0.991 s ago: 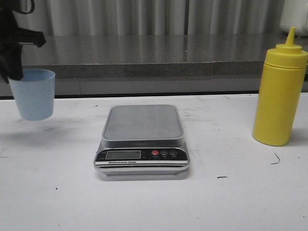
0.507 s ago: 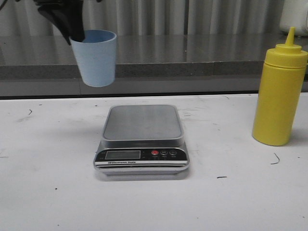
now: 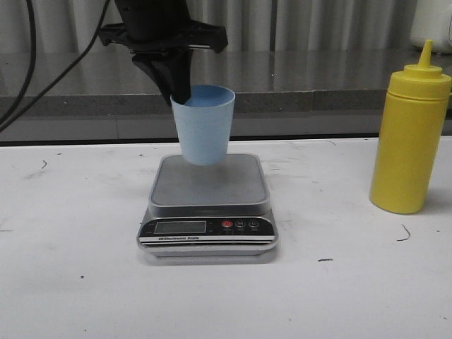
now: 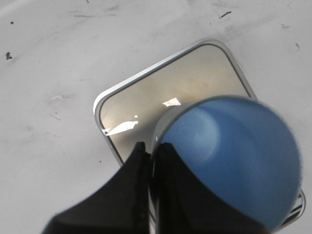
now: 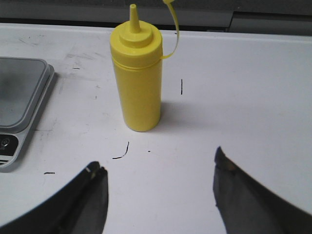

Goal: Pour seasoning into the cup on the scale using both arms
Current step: 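Lift the cup and lower it onto the scale with the left gripper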

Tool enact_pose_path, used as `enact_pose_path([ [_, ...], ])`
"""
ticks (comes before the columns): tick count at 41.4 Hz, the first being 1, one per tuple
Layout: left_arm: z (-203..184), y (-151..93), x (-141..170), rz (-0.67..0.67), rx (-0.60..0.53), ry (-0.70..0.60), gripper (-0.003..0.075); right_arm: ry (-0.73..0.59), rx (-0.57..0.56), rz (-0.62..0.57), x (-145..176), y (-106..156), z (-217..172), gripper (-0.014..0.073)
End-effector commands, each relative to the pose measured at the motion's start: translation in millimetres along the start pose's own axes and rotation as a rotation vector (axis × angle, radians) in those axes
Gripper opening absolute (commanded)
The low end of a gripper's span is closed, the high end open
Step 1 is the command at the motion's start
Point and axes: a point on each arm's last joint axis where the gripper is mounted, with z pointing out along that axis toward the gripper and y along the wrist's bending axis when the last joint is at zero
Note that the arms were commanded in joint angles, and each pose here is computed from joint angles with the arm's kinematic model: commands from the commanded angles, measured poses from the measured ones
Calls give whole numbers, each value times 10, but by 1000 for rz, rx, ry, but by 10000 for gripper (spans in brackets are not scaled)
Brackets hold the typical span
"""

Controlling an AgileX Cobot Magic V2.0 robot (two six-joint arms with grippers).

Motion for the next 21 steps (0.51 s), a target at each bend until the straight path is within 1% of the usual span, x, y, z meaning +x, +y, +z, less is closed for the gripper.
enact_pose_path([
  [1, -299, -56, -141, -13, 22, -139, -20, -90, 4, -13, -150, -1, -40, 488],
  [14, -244, -58, -158, -15, 25, -149, -20, -90, 4, -13, -150, -1, -40, 488],
  [21, -174, -58, -146, -16, 26, -128, -20, -90, 4, -13, -150, -1, -40, 488],
])
